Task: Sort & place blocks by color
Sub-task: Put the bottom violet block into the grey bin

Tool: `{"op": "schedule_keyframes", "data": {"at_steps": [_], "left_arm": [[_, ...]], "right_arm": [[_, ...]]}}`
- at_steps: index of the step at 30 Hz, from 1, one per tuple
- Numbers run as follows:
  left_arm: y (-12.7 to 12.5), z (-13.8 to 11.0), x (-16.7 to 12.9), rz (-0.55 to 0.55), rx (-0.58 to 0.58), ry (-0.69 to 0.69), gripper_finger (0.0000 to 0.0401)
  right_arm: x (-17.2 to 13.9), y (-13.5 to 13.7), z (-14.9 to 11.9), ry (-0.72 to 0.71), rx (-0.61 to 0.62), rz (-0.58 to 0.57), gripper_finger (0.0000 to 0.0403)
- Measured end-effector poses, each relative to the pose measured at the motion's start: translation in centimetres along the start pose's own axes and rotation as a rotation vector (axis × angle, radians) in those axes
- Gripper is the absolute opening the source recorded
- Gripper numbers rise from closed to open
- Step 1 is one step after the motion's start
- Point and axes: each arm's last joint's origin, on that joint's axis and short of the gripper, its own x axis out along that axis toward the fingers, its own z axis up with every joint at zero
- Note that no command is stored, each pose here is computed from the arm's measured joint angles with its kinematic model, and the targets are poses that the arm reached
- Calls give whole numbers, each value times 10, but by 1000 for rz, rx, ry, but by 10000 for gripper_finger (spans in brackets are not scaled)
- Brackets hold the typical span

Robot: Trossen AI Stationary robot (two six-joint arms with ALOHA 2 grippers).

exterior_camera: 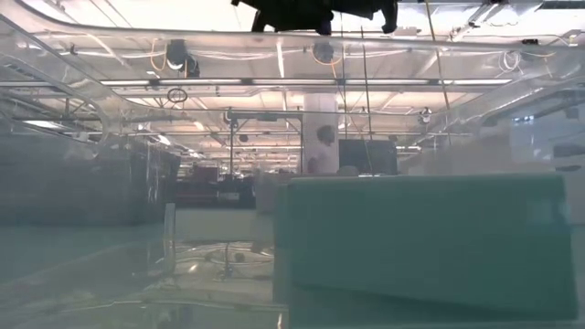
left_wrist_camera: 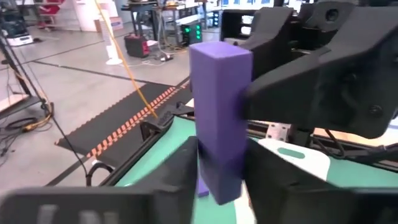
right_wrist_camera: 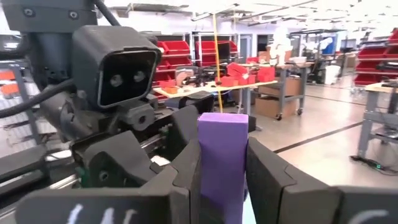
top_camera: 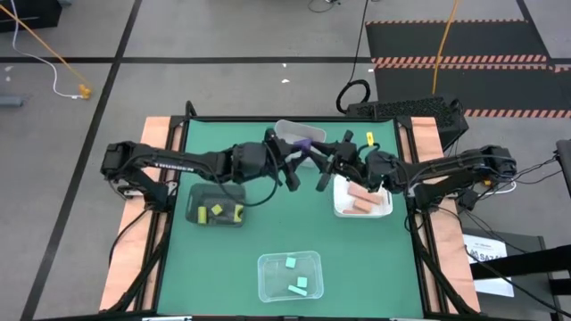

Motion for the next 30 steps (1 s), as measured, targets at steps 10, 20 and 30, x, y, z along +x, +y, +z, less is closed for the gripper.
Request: {"op": "schedule_keyframes", "data": {"at_steps": [10,20,30], "left_arm": [[14,0,6,-57,-5,6,54],[43,9,13,18,42,-72,54],[64,43,6,-38,75,-372,54]], "right_arm": [[5,-14,-6,74,-48,-51,132],[-18,-45,14,142,-28,-135,214],[-29,-61,-3,344,113,-238,207]]}}
